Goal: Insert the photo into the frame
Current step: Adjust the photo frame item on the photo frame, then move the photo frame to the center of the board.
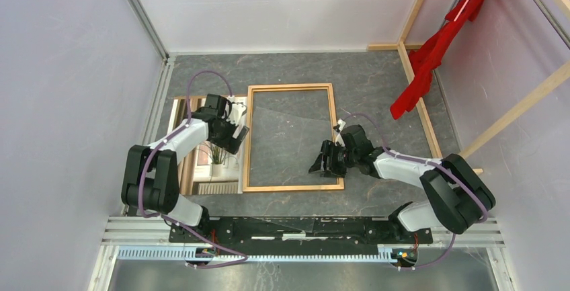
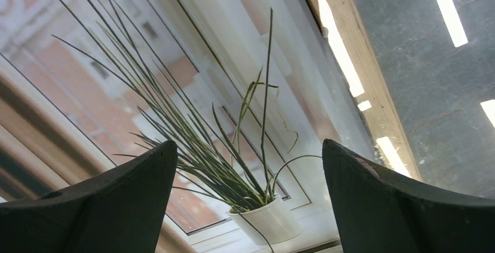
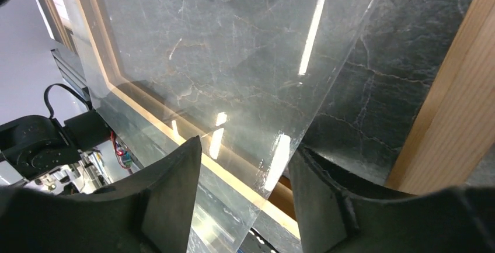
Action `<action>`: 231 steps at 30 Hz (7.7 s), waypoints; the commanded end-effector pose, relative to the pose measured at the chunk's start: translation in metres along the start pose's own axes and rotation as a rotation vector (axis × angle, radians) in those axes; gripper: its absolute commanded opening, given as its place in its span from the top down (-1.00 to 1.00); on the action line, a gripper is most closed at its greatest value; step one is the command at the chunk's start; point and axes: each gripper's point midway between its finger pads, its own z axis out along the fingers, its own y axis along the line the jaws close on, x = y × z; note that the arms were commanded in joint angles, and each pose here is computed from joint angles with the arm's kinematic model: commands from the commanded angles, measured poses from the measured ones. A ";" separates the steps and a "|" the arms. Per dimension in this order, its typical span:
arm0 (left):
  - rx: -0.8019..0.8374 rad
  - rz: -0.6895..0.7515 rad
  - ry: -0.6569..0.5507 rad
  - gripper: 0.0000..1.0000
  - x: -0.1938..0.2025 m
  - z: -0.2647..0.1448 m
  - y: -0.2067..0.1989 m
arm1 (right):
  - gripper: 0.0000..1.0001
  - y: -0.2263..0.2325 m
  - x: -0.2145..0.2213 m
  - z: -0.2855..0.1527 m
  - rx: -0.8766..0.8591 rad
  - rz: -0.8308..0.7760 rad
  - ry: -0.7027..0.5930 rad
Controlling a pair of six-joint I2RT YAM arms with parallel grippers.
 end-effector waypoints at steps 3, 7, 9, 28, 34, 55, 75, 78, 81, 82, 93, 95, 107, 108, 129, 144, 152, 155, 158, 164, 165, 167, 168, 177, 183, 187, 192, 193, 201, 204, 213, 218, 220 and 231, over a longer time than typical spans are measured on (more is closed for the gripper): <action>-0.004 0.040 -0.040 -0.98 -0.008 -0.005 -0.005 | 0.00 0.018 -0.016 0.005 -0.080 -0.048 -0.064; -0.014 0.042 -0.047 -0.98 -0.011 -0.007 -0.003 | 0.45 0.025 -0.025 0.002 -0.099 -0.075 -0.097; -0.021 0.043 -0.049 -0.98 -0.013 -0.010 -0.001 | 0.64 0.032 -0.035 -0.001 -0.114 -0.105 -0.123; -0.142 -0.023 -0.082 -1.00 -0.048 -0.026 0.045 | 0.93 0.072 -0.123 -0.033 -0.257 -0.381 -0.111; -0.158 -0.028 -0.072 -1.00 -0.048 -0.025 0.050 | 0.93 0.067 -0.129 -0.030 -0.291 -0.371 -0.066; -0.144 -0.049 -0.076 -1.00 -0.048 -0.023 0.048 | 0.98 0.032 -0.163 -0.039 -0.222 -0.282 -0.157; -0.133 -0.050 -0.080 -1.00 -0.048 -0.023 0.046 | 0.95 0.017 -0.180 -0.036 -0.180 -0.255 -0.129; -0.132 -0.049 -0.080 -1.00 -0.047 -0.023 0.045 | 0.95 0.014 -0.180 -0.035 -0.171 -0.248 -0.120; -0.132 -0.047 -0.079 -1.00 -0.047 -0.023 0.045 | 0.95 0.011 -0.179 -0.033 -0.165 -0.246 -0.114; -0.133 -0.047 -0.078 -1.00 -0.046 -0.023 0.045 | 0.95 0.011 -0.179 -0.033 -0.161 -0.245 -0.110; -0.125 -0.046 -0.078 -1.00 -0.046 -0.022 0.044 | 0.94 0.012 -0.188 -0.034 -0.153 -0.251 -0.113; -0.126 -0.045 -0.078 -1.00 -0.046 -0.022 0.044 | 0.94 0.013 -0.189 -0.035 -0.156 -0.252 -0.114; -0.121 -0.047 -0.081 -1.00 -0.048 -0.020 0.044 | 0.94 0.012 -0.181 -0.039 -0.148 -0.262 -0.076; -0.120 -0.048 -0.082 -1.00 -0.048 -0.020 0.044 | 0.93 0.012 -0.181 -0.038 -0.148 -0.262 -0.072; -0.059 -0.066 -0.096 -1.00 -0.044 -0.013 0.029 | 0.91 0.023 -0.176 -0.032 -0.243 -0.196 -0.055; -0.029 -0.036 -0.090 -1.00 -0.033 0.002 0.008 | 0.52 0.022 -0.183 -0.028 -0.220 -0.170 -0.063; -0.038 -0.030 -0.095 -1.00 -0.034 0.000 0.009 | -0.05 0.012 -0.187 -0.026 -0.101 -0.205 -0.062; -0.041 -0.028 -0.095 -1.00 -0.033 -0.001 0.010 | -0.31 0.007 -0.191 -0.027 -0.045 -0.226 -0.065; -0.043 -0.027 -0.099 -1.00 -0.034 -0.002 0.010 | -0.51 0.001 -0.192 -0.029 0.021 -0.243 -0.056; -0.045 -0.026 -0.096 -1.00 -0.033 -0.002 0.011 | -0.65 -0.007 -0.190 -0.027 0.087 -0.267 -0.050; -0.046 -0.026 -0.097 -1.00 -0.033 -0.002 0.011 | -0.65 -0.006 -0.189 -0.027 0.089 -0.270 -0.046; -0.045 -0.025 -0.097 -1.00 -0.033 -0.002 0.011 | -0.66 -0.006 -0.188 -0.025 0.090 -0.271 -0.041; -0.047 -0.025 -0.098 -1.00 -0.034 -0.002 0.011 | -0.67 -0.006 -0.188 -0.025 0.091 -0.271 -0.041; -0.058 -0.013 -0.096 -1.00 -0.037 -0.007 0.014 | -0.73 0.013 -0.208 -0.042 0.123 -0.313 -0.127; -0.096 -0.015 -0.080 -1.00 -0.033 0.002 0.020 | -0.81 0.027 -0.213 -0.058 0.126 -0.339 -0.189; -0.103 -0.018 -0.092 -1.00 -0.040 0.007 0.016 | -0.85 0.026 -0.212 -0.067 0.143 -0.340 -0.219; -0.125 0.010 -0.091 -1.00 -0.050 0.017 0.010 | -0.88 0.021 -0.200 -0.075 0.137 -0.315 -0.245; -0.127 0.017 -0.093 -1.00 -0.053 0.018 0.009 | -0.88 0.020 -0.197 -0.076 0.135 -0.312 -0.247; -0.128 0.048 -0.095 -1.00 -0.072 0.028 -0.002 | -0.89 0.017 -0.178 -0.086 0.103 -0.293 -0.263; -0.122 0.052 -0.100 -1.00 -0.079 0.030 -0.006 | -0.90 0.020 -0.176 -0.090 0.096 -0.296 -0.270; -0.124 0.068 -0.132 -1.00 -0.097 0.017 -0.011 | -0.91 0.016 -0.160 -0.087 0.088 -0.286 -0.271; -0.156 0.070 -0.162 -1.00 -0.105 -0.013 0.007 | -0.90 0.033 -0.149 -0.075 0.101 -0.331 -0.266; -0.165 0.044 -0.188 -1.00 -0.113 -0.034 0.025 | -0.90 0.056 -0.145 -0.066 0.080 -0.366 -0.267; -0.404 -0.290 -0.128 -1.00 -0.031 -0.093 0.184 | -0.87 0.228 -0.112 0.053 -0.094 -0.573 -0.174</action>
